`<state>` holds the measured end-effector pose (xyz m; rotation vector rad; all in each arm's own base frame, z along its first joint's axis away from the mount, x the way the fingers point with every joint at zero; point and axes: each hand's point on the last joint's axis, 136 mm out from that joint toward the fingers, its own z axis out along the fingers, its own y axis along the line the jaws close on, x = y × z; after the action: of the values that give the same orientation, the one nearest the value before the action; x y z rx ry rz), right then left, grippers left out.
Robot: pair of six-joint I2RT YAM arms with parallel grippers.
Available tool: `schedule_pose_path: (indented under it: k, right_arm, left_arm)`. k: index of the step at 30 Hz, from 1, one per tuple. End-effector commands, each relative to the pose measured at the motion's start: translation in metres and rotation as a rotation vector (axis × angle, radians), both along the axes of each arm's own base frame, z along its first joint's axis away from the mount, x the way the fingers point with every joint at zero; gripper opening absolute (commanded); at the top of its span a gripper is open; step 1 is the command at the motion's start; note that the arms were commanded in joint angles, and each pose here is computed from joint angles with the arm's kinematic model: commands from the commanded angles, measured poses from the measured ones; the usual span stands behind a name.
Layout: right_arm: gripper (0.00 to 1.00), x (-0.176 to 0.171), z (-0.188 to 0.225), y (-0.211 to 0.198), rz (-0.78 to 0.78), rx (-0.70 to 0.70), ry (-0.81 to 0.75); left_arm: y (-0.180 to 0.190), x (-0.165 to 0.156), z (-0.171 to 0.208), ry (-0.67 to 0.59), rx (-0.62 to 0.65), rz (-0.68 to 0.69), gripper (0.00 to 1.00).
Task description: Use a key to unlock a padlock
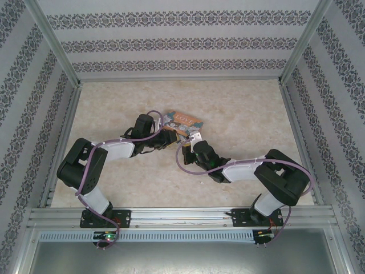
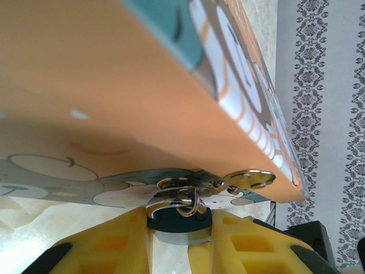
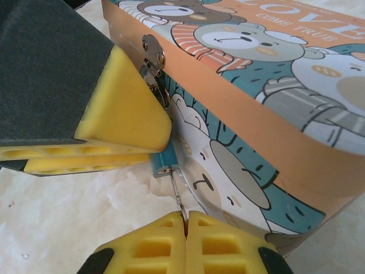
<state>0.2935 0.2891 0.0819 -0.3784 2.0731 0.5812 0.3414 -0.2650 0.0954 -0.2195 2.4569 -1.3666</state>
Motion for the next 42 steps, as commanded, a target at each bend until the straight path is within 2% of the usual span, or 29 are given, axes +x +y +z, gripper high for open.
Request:
schedule_pose_path:
  k: [1,19,24,42]
  right_arm:
    - [0.0,0.005,0.015,0.013,0.02,0.026,-0.042]
    - [0.0,0.015,0.023,0.012,-0.025,0.079,-0.071]
    - [0.0,0.015,0.025,0.014,-0.005,0.153,-0.056]
    - [0.0,0.022,0.023,0.025,0.018,0.204,-0.046]
  left_arm:
    - [-0.012,-0.003,0.008,0.004,-0.031,-0.045,0.27]
    - [-0.012,-0.006,0.008,0.008,-0.035,-0.05,0.27]
    - [-0.012,-0.005,0.008,0.007,-0.037,-0.051,0.27]
    - [-0.013,-0.005,0.008,0.011,-0.046,-0.052,0.27]
